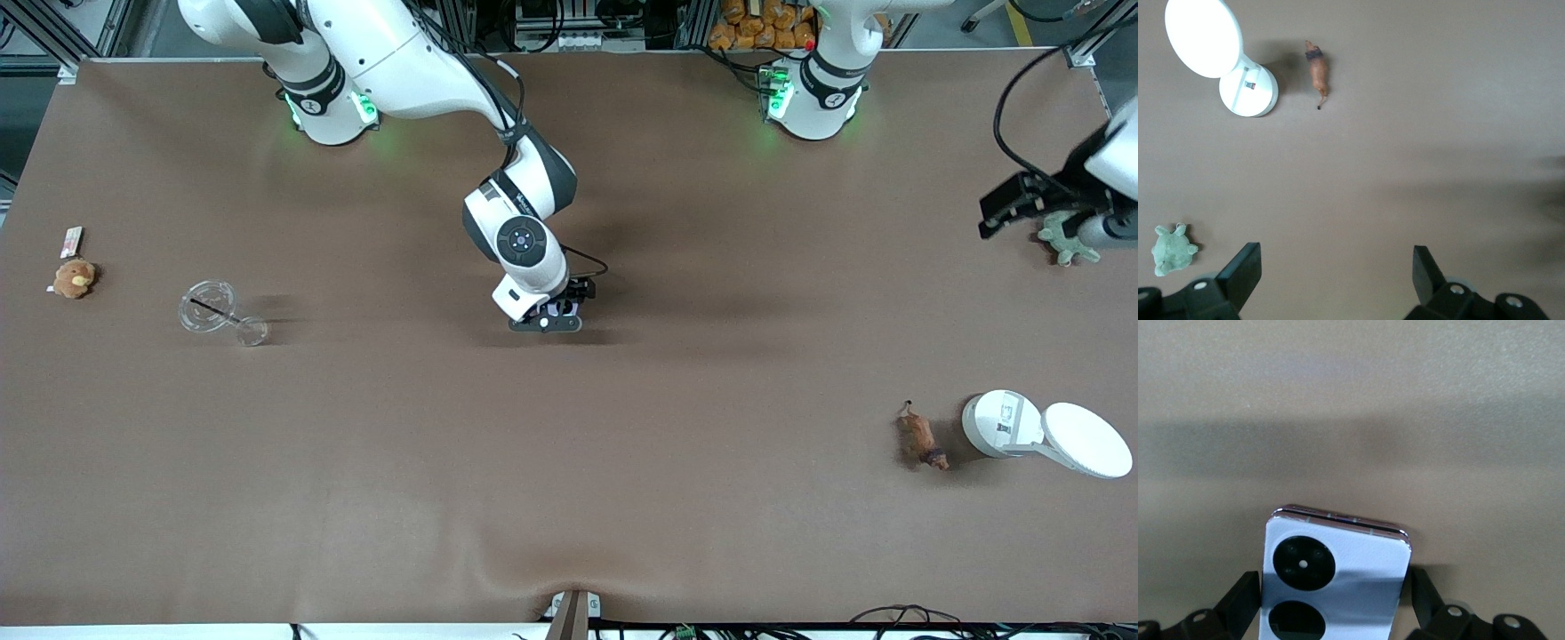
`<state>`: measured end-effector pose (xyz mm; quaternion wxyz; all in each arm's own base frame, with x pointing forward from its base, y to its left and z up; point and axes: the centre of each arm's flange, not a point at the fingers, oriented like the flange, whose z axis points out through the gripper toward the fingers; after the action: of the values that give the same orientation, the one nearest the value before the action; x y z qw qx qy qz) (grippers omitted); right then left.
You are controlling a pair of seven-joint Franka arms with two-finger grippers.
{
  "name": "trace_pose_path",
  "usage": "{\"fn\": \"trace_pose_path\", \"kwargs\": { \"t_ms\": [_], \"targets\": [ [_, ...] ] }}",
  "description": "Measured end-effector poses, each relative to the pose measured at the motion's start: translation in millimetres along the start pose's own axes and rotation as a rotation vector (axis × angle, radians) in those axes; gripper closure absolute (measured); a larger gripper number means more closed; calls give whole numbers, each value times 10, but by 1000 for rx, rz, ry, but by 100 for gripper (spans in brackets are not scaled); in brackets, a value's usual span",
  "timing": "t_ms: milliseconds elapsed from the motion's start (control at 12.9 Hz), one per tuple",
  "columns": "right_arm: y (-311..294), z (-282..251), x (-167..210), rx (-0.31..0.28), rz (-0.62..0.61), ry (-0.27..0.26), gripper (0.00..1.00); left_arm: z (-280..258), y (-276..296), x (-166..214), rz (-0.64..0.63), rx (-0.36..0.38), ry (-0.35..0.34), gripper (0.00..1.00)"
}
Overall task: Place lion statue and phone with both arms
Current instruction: 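Carry the white phone with the right gripper toward the glass cup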
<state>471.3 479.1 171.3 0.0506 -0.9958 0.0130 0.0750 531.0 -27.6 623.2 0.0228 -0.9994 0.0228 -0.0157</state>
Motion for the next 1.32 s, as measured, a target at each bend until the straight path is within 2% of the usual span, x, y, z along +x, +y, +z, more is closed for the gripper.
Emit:
{"fn": "trace_pose_path", "kwargs": {
  "t_ms": [155, 388, 543, 621, 776, 931, 1086, 1319],
  "targets": [
    [2, -4, 6, 0, 3, 1, 0, -19, 189, -28, 48, 3, -12, 0],
    [4, 17, -1, -2, 12, -1, 0, -183, 179, -102, 106, 4, -49, 0],
    [16, 39, 1, -6, 14, -3, 7, -286, 136, -114, 106, 4, -43, 0],
    [10, -1, 6, -6, 16, -4, 15, -292, 130, -111, 105, 4, -44, 0],
    [16, -30, 36, -6, 19, -4, 15, -247, 139, -87, 106, 2, -54, 0],
    [108, -181, 168, -39, 41, -56, 15, -180, 162, -49, 111, 1, -66, 0],
    [363, -565, 441, -50, 79, -106, 15, -149, 166, -30, 99, -9, -72, 0],
    [927, -1066, 810, -41, 105, -121, 16, -171, 193, -35, 59, -57, -71, 0]
  ]
}}
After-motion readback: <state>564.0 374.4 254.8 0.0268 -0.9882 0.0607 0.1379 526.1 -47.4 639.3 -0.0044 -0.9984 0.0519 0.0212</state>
